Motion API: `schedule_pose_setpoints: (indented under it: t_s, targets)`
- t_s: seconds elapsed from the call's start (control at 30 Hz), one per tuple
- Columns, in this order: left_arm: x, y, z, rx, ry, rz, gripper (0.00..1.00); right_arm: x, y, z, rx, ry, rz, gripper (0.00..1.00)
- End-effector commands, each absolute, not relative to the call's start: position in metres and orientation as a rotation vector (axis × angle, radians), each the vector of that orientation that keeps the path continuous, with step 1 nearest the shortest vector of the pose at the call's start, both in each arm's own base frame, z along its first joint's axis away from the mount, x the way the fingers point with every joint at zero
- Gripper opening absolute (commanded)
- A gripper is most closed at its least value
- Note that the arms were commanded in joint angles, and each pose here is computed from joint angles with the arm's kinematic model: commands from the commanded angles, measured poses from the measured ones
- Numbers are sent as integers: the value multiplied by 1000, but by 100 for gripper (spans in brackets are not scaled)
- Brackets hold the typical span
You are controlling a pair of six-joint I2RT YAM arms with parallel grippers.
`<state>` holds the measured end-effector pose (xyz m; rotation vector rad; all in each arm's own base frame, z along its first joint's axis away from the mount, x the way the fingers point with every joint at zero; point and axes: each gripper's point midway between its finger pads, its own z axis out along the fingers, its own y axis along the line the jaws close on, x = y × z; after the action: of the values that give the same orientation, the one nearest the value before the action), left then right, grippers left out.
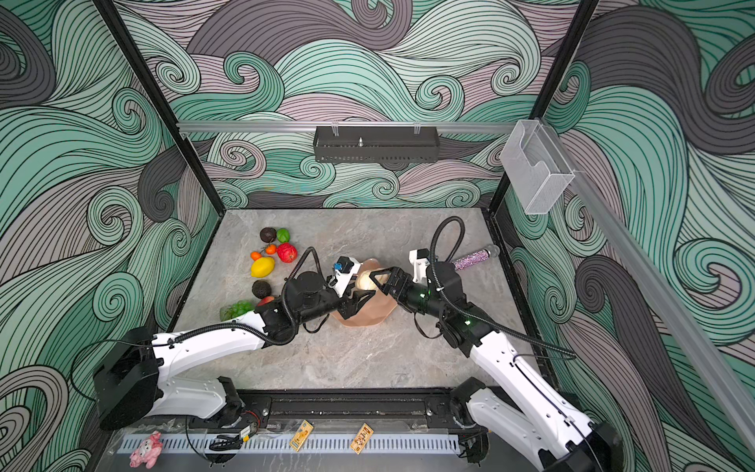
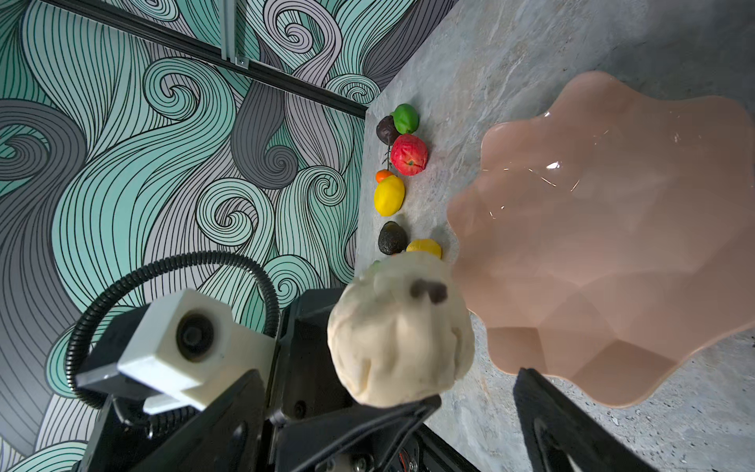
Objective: Place and organize the fake fruits in the fruit bowl
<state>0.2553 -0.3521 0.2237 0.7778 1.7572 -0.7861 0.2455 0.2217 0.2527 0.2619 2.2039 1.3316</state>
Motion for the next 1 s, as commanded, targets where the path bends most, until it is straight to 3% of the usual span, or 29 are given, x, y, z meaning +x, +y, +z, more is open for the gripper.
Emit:
schedule_pose_setpoints:
  t_s: [0.0,0.27,0.47,0.6,0.73,0.97]
  targets:
    - [243,-362,239,823,1663,-846,54,249,228,252,271,2213,1344,94]
    - [238,-366,232,839,1674,-832,56,248,244,245,217,2303,1318,80]
    - [239,-363,230,836,1678,-811,59,247,248,243,168,2333,1285,61]
    - [243,-357,226,787,1728,-787,71,248,251,246,118,2338,1245,53]
    - [243,-342,226,725,1771,-770,86,256,245,245,62,2348,1106,51]
    - [238,-269,212,462,1899,-640,99,289,231,219,-75,2374,701,48]
